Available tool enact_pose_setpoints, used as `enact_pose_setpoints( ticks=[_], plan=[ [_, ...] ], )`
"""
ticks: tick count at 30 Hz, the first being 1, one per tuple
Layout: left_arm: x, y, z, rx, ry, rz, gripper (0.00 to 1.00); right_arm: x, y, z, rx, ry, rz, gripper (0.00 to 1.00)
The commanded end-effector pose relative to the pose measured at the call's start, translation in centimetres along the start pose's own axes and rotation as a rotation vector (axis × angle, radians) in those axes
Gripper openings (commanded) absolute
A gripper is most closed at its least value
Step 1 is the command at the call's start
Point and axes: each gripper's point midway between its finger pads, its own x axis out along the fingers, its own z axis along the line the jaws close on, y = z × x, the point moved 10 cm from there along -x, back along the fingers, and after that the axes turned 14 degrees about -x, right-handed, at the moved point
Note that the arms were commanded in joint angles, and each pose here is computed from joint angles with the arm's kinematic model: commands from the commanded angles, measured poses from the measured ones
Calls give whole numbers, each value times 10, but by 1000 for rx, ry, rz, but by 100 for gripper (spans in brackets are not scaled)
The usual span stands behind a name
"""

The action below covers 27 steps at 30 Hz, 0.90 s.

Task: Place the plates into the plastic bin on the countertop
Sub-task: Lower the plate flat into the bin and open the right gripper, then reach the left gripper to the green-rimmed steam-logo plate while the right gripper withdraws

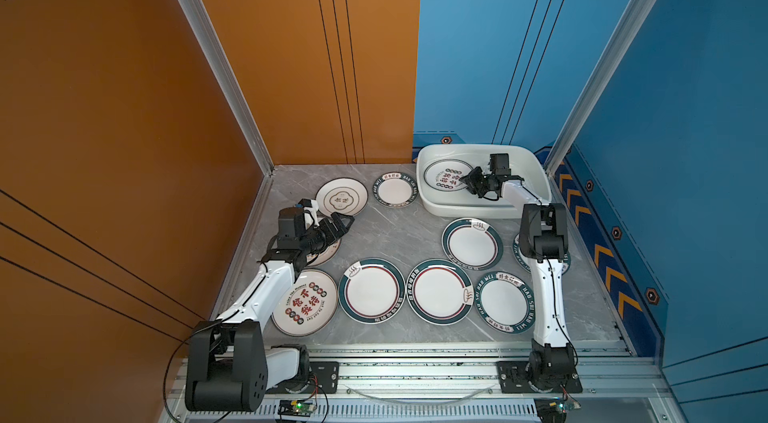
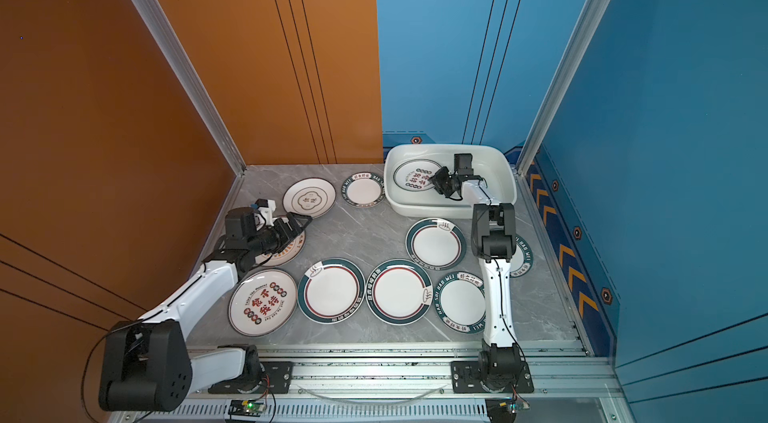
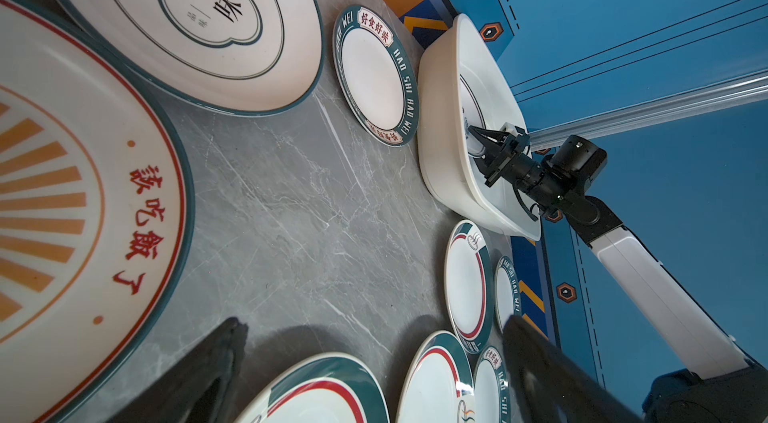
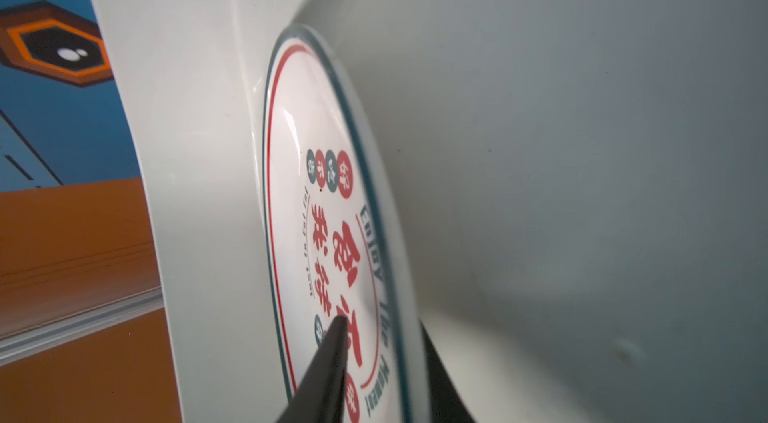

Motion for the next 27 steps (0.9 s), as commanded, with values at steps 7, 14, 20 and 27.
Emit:
enact_pose_setpoints(
  ticks=[7,14,20,27],
  plan=[
    [2,2,5,-10,4,25,98,-19,-2,-7,-44,153,16,47],
    [4,5,2,-4,4,41,98,-46,-6,7,-167,323,19,55],
    [6,10,-8,27,-11,45,98,-78,-6,36,-351,489,-49,56],
    [36,29,-38,158,-14,130,98,-156,10,91,-474,406,-243,55]
  ],
)
